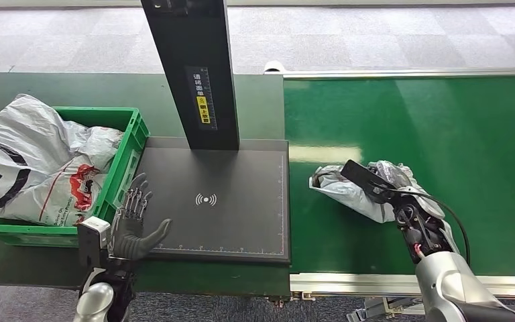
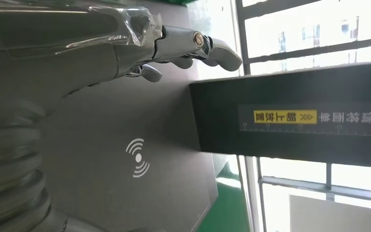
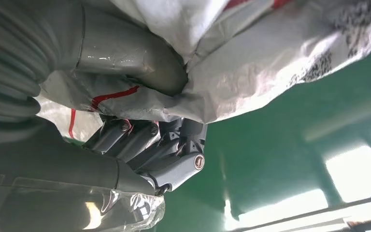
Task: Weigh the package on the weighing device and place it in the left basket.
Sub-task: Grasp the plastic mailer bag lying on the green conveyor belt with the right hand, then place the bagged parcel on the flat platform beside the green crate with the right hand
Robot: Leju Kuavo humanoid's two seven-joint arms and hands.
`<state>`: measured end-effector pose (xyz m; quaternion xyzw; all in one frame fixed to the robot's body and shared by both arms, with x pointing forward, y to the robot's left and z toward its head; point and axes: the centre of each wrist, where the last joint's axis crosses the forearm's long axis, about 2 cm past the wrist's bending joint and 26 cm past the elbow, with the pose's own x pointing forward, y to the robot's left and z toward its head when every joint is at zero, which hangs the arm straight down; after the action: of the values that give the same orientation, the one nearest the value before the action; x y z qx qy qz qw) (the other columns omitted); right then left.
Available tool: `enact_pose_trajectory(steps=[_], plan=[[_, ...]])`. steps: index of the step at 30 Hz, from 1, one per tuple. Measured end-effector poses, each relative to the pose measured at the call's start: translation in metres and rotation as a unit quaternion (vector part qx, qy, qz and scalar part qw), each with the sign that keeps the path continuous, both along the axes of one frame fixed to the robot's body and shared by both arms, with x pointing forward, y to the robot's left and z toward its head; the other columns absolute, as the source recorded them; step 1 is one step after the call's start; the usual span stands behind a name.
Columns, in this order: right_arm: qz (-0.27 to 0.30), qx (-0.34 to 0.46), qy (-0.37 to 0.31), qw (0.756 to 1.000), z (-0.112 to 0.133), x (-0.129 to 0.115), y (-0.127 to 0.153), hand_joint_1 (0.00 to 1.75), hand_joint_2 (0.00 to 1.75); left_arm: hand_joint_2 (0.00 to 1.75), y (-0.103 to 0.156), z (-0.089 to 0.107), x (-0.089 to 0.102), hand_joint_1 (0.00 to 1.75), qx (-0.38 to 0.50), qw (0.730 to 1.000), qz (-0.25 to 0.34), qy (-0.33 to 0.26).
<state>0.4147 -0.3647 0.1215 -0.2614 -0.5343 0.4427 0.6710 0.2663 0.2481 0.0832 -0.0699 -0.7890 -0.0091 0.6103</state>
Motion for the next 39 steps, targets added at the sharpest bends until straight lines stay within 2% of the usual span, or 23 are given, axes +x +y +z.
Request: enact_pose_trajectory(steps=[4, 10, 18, 23, 26, 30, 36, 39], plan=[[0.006, 0.016, -0.044, 0.999, 0.007, 0.004, 0.005, 1.75, 1.75, 1.75, 0.004, 0.0, -0.004, 0.0, 0.001, 1.0, 0.021, -0.015], [0.004, 0.059, -0.193, 0.979, 0.03, 0.006, 0.016, 1.75, 1.75, 1.75, 0.012, 0.008, -0.011, 0.0, 0.001, 0.994, 0.087, -0.072], [0.011, 0.068, -0.242, 0.968, 0.042, 0.002, 0.023, 1.75, 1.75, 1.75, 0.015, 0.014, -0.014, 0.0, -0.003, 0.991, 0.099, -0.087], [0.021, 0.09, -0.339, 0.936, 0.05, -0.008, 0.033, 1.75, 1.75, 1.75, 0.014, 0.017, -0.013, 0.0, -0.034, 0.986, 0.119, -0.111], [0.059, 0.098, -0.38, 0.918, 0.06, -0.018, 0.051, 1.75, 1.75, 1.75, 0.013, 0.021, -0.008, 0.0, -0.05, 0.983, 0.128, -0.122], [0.138, 0.085, -0.398, 0.903, 0.069, -0.03, 0.086, 1.75, 1.75, 1.75, 0.012, 0.029, 0.003, 0.0, -0.058, 0.981, 0.128, -0.136], [0.213, 0.065, -0.398, 0.89, 0.068, -0.04, 0.121, 1.75, 1.75, 1.75, 0.011, 0.031, 0.006, 0.0, -0.06, 0.981, 0.126, -0.137], [0.269, 0.033, -0.381, 0.884, 0.057, -0.045, 0.145, 1.75, 1.75, 1.75, 0.01, 0.03, 0.008, 0.0, -0.063, 0.981, 0.122, -0.137]])
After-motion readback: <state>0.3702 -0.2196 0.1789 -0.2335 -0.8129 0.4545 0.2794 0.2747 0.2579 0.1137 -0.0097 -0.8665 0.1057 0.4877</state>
